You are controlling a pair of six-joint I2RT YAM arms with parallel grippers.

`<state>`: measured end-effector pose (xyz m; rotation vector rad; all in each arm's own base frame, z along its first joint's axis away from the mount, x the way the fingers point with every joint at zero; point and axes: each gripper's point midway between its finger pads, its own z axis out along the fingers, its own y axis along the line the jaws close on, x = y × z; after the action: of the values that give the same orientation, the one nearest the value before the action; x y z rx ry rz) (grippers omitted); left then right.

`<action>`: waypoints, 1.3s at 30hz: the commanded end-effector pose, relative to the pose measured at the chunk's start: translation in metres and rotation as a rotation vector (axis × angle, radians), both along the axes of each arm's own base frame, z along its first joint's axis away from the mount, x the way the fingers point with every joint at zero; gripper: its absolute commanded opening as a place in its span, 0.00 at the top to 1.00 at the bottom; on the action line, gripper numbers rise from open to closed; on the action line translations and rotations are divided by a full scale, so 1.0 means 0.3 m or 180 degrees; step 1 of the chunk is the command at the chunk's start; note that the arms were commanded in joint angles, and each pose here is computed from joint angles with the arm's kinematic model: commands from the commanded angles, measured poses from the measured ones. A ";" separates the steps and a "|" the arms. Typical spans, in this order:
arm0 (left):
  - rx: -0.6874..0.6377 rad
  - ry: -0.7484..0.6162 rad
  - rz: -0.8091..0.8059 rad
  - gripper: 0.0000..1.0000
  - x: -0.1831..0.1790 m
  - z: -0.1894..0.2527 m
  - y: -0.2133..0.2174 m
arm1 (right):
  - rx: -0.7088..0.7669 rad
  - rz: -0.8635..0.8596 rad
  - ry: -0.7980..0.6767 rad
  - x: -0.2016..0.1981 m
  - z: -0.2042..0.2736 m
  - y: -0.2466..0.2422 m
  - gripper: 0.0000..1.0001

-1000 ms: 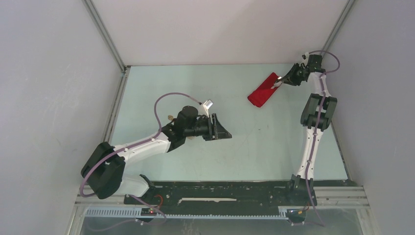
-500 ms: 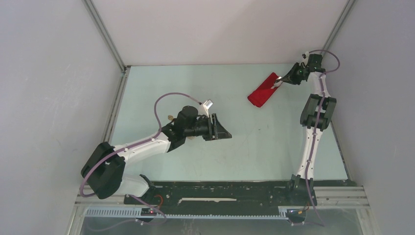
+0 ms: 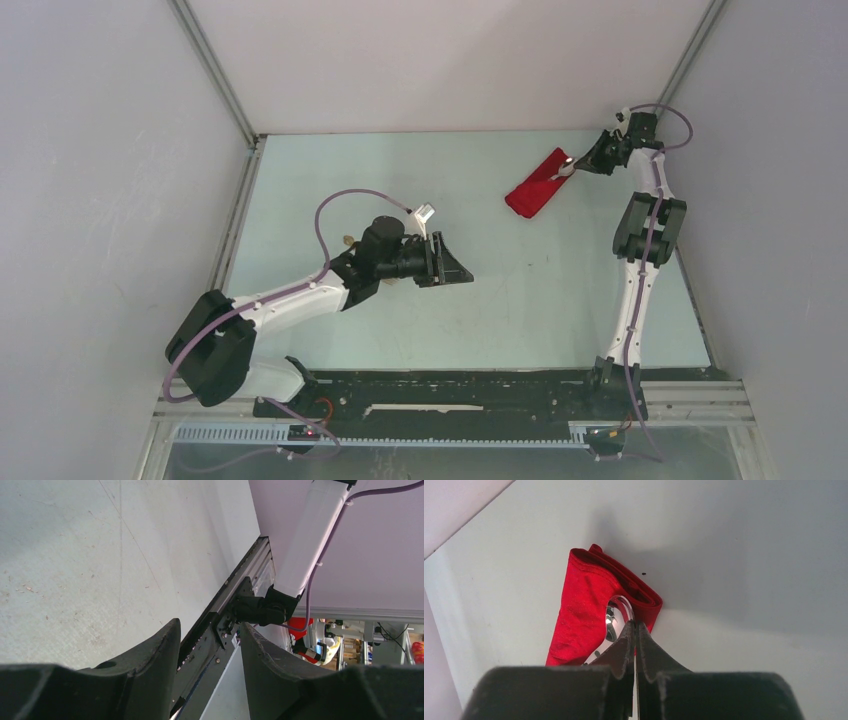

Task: Fold the napkin into a case and place the utensils inside
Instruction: Insert the spoon into the folded napkin, then pick up the fork from the center of the board.

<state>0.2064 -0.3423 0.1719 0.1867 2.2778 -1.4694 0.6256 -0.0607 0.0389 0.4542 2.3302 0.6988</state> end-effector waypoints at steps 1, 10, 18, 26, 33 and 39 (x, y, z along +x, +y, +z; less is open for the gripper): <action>-0.0076 -0.0160 -0.0018 0.49 0.009 0.043 0.000 | 0.0017 0.0103 -0.0209 0.022 0.076 0.008 1.00; -0.0089 -0.0164 -0.0014 0.49 0.009 0.049 0.000 | 0.0081 0.0221 -0.0284 0.004 0.095 0.029 1.00; -0.0096 -0.0150 0.0043 0.48 0.019 0.052 0.009 | 0.0053 0.0286 -0.0299 -0.012 0.100 0.050 0.99; 0.1343 0.0826 0.1848 0.40 0.198 -0.241 0.436 | -0.0357 -0.0156 -0.0426 -0.099 0.336 -0.004 0.52; 0.2432 0.1787 0.3095 0.39 0.219 -0.320 0.680 | -0.0559 -0.0548 -0.0209 -0.385 0.471 0.129 0.46; 0.2504 0.2482 0.3495 0.46 0.295 -0.379 0.668 | -0.0525 0.0007 -0.0322 -0.565 0.440 0.461 0.44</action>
<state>0.2974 -0.1636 0.0708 -1.1148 2.6315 -0.2284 0.4761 0.0256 0.1930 0.4081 2.2232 0.4780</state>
